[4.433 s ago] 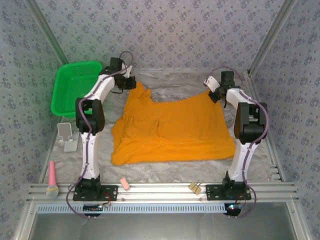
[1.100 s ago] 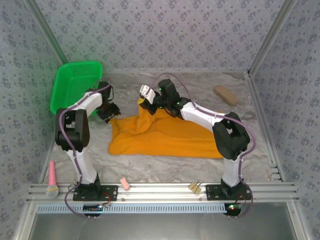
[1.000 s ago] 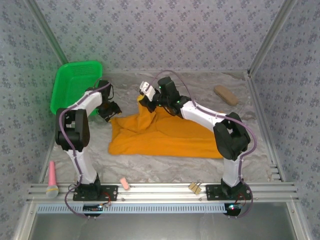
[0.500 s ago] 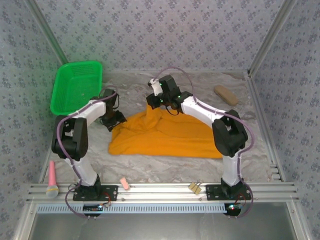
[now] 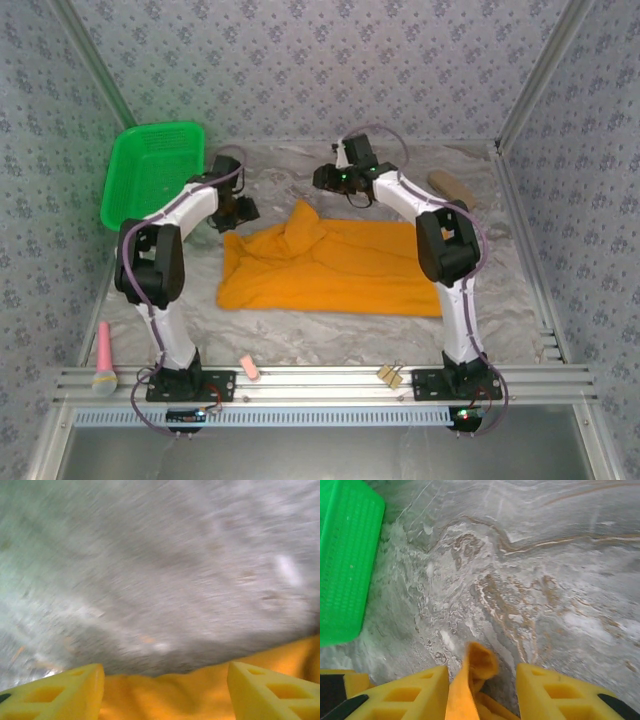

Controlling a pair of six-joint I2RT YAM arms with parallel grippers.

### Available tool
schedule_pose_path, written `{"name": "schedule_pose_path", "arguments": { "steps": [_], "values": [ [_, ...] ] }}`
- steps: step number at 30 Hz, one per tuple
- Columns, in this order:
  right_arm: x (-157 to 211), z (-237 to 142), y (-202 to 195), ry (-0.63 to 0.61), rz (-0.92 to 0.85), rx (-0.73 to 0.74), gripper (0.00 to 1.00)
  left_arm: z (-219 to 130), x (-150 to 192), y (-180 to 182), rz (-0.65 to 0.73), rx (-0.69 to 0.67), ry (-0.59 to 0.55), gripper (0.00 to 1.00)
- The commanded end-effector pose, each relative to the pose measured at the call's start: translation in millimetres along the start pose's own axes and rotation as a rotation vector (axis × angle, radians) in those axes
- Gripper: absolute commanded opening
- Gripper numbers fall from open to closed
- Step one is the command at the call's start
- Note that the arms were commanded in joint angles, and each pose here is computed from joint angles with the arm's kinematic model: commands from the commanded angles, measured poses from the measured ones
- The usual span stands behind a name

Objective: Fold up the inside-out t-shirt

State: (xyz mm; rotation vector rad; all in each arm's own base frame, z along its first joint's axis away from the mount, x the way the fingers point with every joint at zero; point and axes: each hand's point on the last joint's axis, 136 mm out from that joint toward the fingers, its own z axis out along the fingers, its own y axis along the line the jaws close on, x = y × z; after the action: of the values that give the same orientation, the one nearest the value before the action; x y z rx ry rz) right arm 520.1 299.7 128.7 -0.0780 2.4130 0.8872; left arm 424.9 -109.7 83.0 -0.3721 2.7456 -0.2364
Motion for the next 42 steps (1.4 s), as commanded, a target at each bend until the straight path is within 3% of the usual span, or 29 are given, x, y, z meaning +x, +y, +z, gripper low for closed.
{"name": "schedule_pose_path", "arguments": {
  "steps": [1,4,6,8,11,15,18,22,26,28,29,31,37,38,40,42],
  "values": [
    [-2.5,-38.1,-22.7,0.033,0.154,0.037,0.42,-48.8,5.7,-75.1,0.466,0.164,-0.124,0.67],
    [15.2,-92.9,-59.3,0.018,0.078,0.225,0.43,-59.0,60.1,-126.3,0.858,0.285,-0.138,0.64],
    [31.1,-133.0,-88.0,0.009,0.022,0.377,0.46,-58.8,92.9,-146.5,1.008,0.318,-0.112,0.64],
    [51.9,-174.7,-120.0,0.012,0.01,0.536,0.48,-49.8,113.6,-158.1,1.089,0.314,-0.087,0.64],
    [93.1,-227.3,-162.2,0.058,0.156,0.707,0.53,-31.6,125.8,-166.5,1.118,0.261,-0.036,0.64],
    [145.7,-248.1,-200.7,0.115,0.384,0.699,0.52,-3.8,119.6,-155.8,1.13,0.101,-0.031,0.66],
    [172.5,-249.4,-214.0,0.161,0.498,0.659,0.51,5.7,109.4,-146.4,1.117,0.012,-0.025,0.65],
    [183.2,-243.2,-222.1,0.142,0.627,0.608,0.5,15.5,107.4,-150.2,1.119,0.01,-0.026,0.61],
    [183.1,-235.9,-229.9,0.122,0.709,0.594,0.46,21.4,96.9,-152.1,1.094,-0.01,-0.048,0.4],
    [175.4,-231.2,-231.7,0.093,0.749,0.566,0.42,20.8,94.4,-155.6,1.087,0.019,-0.055,0.19],
    [169.6,-228.8,-228.5,0.09,0.731,0.546,0.41,18.7,93.6,-156.5,1.08,0.046,-0.047,0.09],
    [155.0,-221.8,-213.8,0.102,0.628,0.51,0.41,11.4,91.0,-155.1,1.062,0.08,-0.028,0.02],
    [127.1,-185.4,-159.6,0.099,0.459,0.364,0.43,-31.4,98.4,-154.2,1.124,0.269,-0.11,0.0],
    [124.4,-175.3,-145.6,0.111,0.439,0.315,0.44,-38.7,98.2,-153.2,1.1,0.31,-0.114,0.07],
    [123.5,-154.3,-116.7,0.141,0.44,0.236,0.46,-47.1,92.6,-147.3,1.005,0.359,-0.129,0.34],
    [127.7,-128.5,-85.6,0.158,0.504,0.161,0.48,-56.2,87.5,-141.1,0.91,0.42,-0.161,0.41]
  ]
}}
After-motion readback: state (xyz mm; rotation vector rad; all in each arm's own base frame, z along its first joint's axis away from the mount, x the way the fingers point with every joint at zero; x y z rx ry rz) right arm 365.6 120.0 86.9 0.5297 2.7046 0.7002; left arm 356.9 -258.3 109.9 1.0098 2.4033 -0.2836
